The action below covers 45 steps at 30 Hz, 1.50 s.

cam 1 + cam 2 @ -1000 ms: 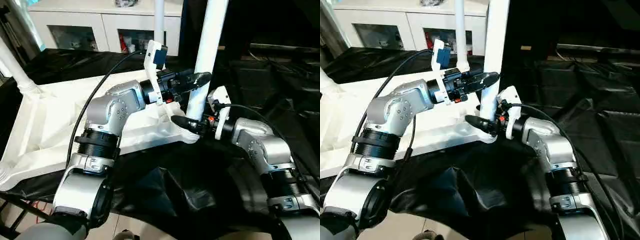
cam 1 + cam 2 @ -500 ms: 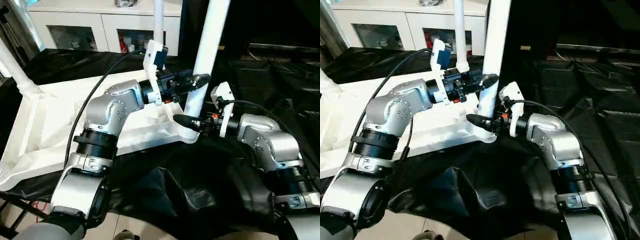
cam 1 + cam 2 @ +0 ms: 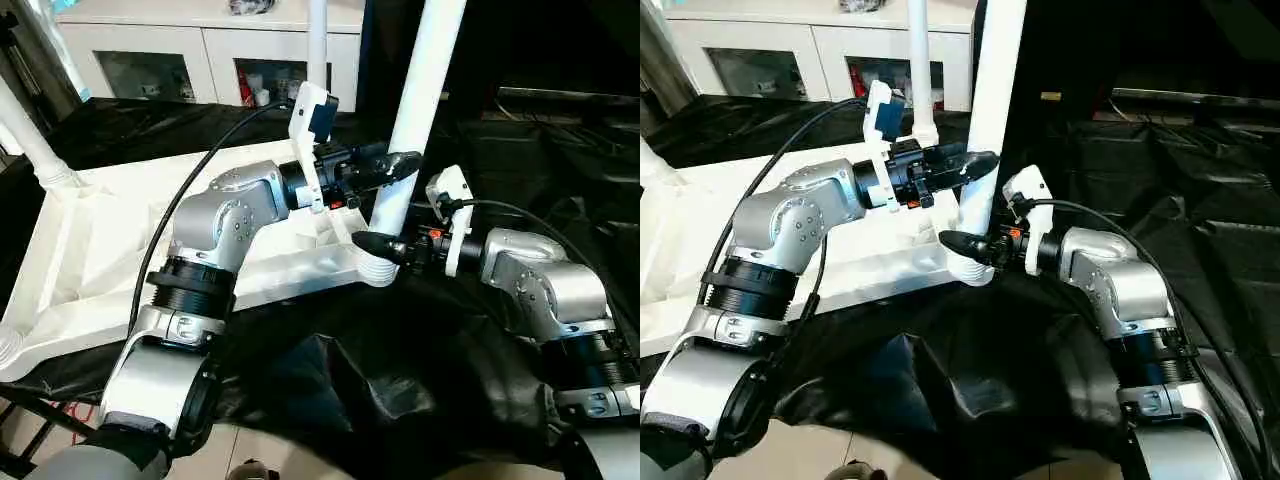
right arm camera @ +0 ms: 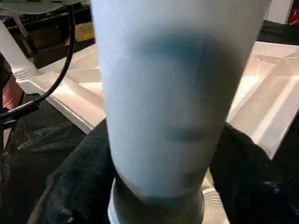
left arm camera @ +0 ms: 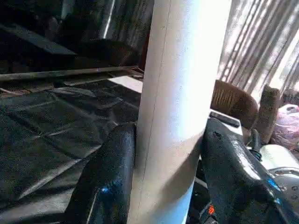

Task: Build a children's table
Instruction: Insert table leg to table base

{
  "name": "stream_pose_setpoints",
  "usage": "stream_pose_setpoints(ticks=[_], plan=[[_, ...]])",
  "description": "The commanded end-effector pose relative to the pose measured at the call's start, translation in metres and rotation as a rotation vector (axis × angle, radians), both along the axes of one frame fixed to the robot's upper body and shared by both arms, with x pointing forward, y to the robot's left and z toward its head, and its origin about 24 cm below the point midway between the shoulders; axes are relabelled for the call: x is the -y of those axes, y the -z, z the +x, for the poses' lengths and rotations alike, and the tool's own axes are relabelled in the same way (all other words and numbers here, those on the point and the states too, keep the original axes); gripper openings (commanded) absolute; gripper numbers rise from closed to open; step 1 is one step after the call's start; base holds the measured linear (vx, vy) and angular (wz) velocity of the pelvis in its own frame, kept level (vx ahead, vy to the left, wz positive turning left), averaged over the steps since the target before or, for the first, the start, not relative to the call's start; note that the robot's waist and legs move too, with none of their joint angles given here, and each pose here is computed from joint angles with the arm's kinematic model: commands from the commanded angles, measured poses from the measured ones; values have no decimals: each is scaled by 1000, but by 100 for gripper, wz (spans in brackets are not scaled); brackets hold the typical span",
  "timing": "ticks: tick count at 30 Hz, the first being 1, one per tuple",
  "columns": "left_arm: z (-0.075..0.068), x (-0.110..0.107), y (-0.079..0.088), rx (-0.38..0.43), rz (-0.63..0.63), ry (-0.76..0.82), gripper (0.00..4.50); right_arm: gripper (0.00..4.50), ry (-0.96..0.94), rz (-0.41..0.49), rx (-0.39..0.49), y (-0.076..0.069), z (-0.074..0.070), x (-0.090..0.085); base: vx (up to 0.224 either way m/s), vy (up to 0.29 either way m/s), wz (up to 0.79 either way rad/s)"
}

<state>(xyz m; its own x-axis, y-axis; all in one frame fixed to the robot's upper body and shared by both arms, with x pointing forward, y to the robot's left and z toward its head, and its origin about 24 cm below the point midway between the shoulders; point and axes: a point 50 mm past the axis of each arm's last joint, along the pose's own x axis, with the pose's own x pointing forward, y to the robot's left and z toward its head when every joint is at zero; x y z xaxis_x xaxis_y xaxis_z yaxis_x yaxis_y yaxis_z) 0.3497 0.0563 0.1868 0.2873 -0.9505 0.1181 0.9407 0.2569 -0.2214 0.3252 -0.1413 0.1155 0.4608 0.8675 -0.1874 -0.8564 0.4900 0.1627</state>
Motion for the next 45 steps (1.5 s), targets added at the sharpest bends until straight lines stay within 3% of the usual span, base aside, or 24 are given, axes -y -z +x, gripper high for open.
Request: stream_pose_setpoints(ticks=[1,8,20,23,28,34,35,37,38,39,40,44,45], plan=[[-3,0,-3,21,5,20,190,240,-2,-6,-5,-1,1,-2,0,0,0],[-3,-1,-3,18,0,22,190,198,-8,0,-13,0,1,-3,0,0,0],[-1,-1,-2,33,24,-5,189,191,-13,3,-15,1,0,-4,0,0,0],[-1,-3,-7,17,-42,-5,259,191,-15,11,-6,1,-1,-6,0,0,0],[8,-6,-12,22,-100,-95,291,191,50,64,30,-2,5,-8,0,0,0],[13,-24,-16,19,-199,-153,292,191,222,103,55,-2,18,-1,0,0,0],[13,-26,-15,29,-183,-156,292,190,238,99,59,-2,19,0,0,0,0],[11,-40,5,105,24,-155,292,190,284,33,70,5,21,5,0,0,0],[11,-40,5,105,24,-155,292,190,284,33,70,5,21,5,0,0,0],[8,-46,25,152,217,-133,292,190,283,-23,79,11,21,5,0,0,0],[6,-48,35,168,305,-118,292,190,284,-39,79,13,20,5,0,0,0],[-4,-61,77,161,592,-20,292,190,289,-70,80,21,19,0,0,0,0],[-8,-64,90,122,635,8,292,190,301,-86,83,23,19,0,0,0,0]])
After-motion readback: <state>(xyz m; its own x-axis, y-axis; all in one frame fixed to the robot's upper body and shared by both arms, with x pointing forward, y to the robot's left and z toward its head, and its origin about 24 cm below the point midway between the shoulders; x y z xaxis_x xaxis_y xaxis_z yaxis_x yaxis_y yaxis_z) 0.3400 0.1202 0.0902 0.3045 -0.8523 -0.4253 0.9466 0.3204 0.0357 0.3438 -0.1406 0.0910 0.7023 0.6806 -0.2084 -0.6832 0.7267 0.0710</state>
